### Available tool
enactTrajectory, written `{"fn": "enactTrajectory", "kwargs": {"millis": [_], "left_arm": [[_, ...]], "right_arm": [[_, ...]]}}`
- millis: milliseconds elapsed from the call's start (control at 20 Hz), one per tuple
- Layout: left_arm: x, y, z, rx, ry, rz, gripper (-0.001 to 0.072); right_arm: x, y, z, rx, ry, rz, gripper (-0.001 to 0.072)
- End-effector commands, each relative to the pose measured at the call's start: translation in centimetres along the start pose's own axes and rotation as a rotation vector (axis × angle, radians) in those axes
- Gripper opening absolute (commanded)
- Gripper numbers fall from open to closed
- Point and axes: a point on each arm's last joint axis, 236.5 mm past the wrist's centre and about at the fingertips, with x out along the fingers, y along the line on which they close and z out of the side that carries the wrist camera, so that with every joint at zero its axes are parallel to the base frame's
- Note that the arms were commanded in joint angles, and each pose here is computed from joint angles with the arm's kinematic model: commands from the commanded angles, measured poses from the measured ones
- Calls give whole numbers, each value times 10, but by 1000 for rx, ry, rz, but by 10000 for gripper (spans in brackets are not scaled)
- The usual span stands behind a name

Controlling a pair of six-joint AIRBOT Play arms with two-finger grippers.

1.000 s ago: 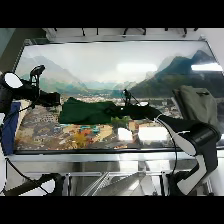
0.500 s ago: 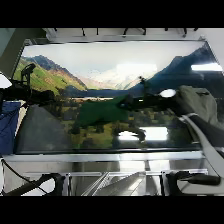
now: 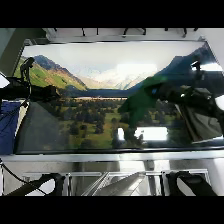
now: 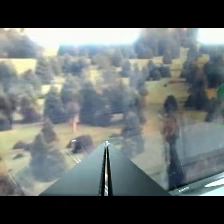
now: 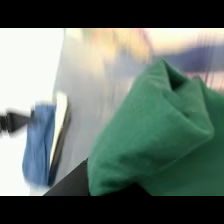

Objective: Fold the shirts.

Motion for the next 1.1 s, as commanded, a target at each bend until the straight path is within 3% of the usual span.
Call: {"fn": "enactTrajectory", "kwargs": {"millis": [0, 300, 600, 850, 1050], "left_arm": [[1, -8, -4, 20, 15, -16, 16], [1, -5, -9, 42, 36, -3, 16], [1, -4, -9, 75, 36, -3, 16], [1, -4, -9, 75, 36, -2, 16], [1, -4, -8, 74, 36, -3, 15]], "right_arm": [[-29, 0, 70, -40, -205, -48, 22], [-68, -36, 193, -143, -399, -151, 22], [-87, -85, 284, -187, -447, -190, 22], [-111, -138, 318, -171, -481, -240, 22], [-128, -177, 308, -170, -425, -326, 22]]}}
